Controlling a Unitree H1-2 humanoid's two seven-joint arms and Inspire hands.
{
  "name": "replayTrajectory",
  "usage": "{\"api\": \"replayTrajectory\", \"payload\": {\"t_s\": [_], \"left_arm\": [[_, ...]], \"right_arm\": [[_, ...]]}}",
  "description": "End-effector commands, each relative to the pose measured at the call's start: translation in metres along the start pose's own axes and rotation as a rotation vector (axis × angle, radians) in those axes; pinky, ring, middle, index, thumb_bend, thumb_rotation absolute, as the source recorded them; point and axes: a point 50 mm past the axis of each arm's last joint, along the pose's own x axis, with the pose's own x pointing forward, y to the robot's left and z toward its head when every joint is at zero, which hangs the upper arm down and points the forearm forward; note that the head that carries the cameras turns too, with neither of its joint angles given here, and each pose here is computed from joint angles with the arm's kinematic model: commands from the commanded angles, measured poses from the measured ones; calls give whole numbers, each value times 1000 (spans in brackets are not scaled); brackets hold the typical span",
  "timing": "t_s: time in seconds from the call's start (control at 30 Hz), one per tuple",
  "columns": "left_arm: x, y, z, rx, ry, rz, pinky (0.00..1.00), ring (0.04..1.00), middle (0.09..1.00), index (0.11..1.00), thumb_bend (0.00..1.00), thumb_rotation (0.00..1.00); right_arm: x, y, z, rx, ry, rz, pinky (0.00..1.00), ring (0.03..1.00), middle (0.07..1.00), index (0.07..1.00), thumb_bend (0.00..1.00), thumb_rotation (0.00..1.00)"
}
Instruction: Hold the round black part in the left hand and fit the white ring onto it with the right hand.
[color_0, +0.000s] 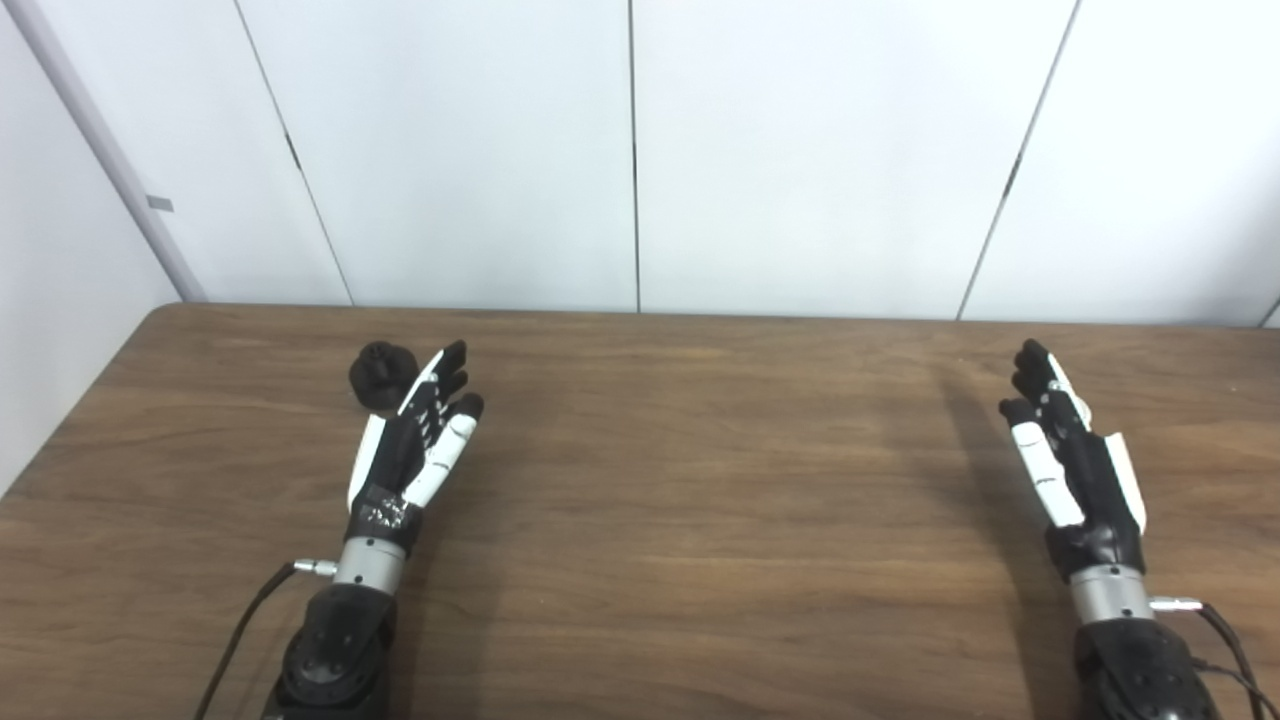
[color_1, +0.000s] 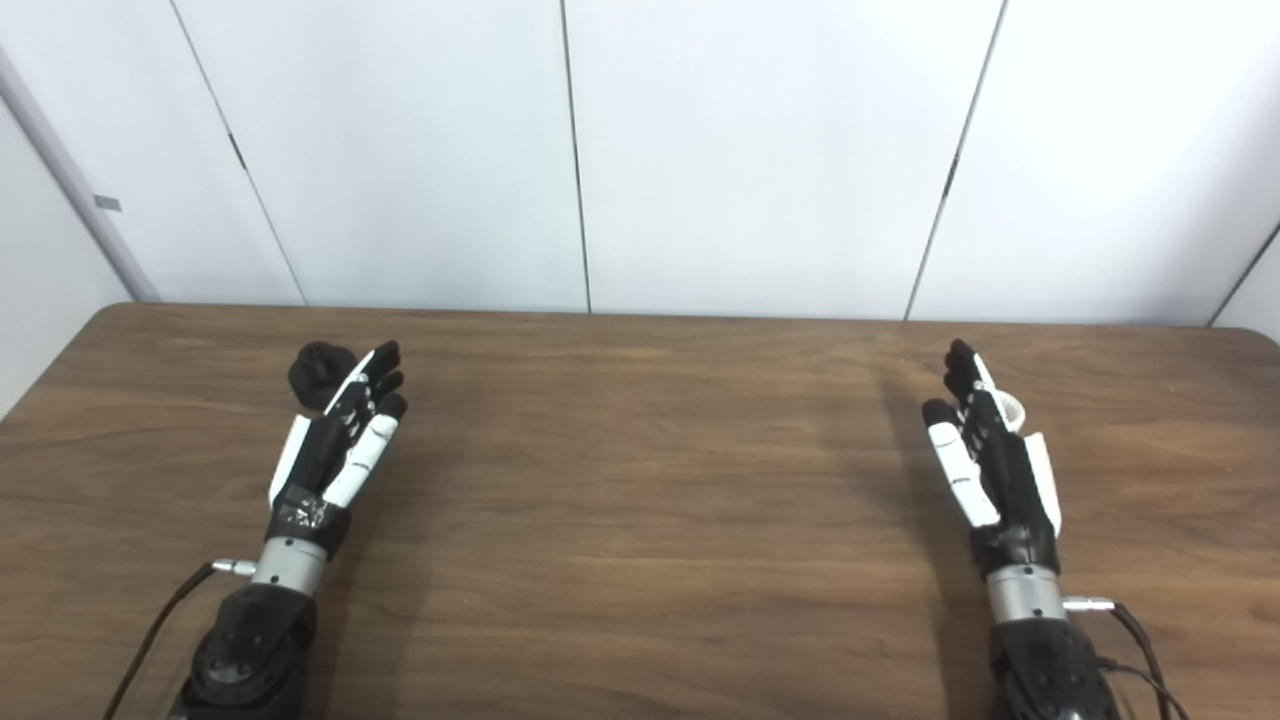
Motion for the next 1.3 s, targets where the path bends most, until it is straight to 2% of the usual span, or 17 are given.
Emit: {"api": "replayTrajectory", "payload": {"t_s": [0.0,0.4,0.57,0.63,0.77,0.87,1.0,1.1,1.27], "left_arm": [[-26,-4,-29,-9,99,2,889,953,967,958,608,707],[-26,-4,-29,-30,99,2,903,958,968,958,618,696],[-26,-3,-29,18,73,22,878,943,954,945,621,689],[-27,-4,-28,88,31,61,821,898,909,901,651,659],[-27,-6,-23,145,-71,134,722,781,792,817,670,385],[-26,-7,-17,216,-115,157,699,752,766,801,707,286],[-23,-3,-8,384,-223,220,680,747,760,780,789,164],[-19,3,-7,493,-298,253,701,771,791,801,828,134],[-13,11,-13,612,-369,319,800,856,875,864,845,158]], "right_arm": [[-31,13,-33,34,113,-2,905,960,955,950,345,778],[-31,13,-35,25,110,-1,911,956,945,944,314,755],[-32,14,-35,19,117,3,924,965,955,951,321,764],[-32,13,-36,25,116,6,911,965,958,957,332,778],[-31,12,-37,38,118,14,919,976,971,969,344,794],[-31,11,-38,38,118,12,897,963,961,959,342,780],[-31,9,-39,50,118,23,923,975,967,966,339,790],[-31,8,-40,37,122,19,917,967,957,956,345,795],[-30,5,-42,40,127,24,926,975,964,959,335,780]]}}
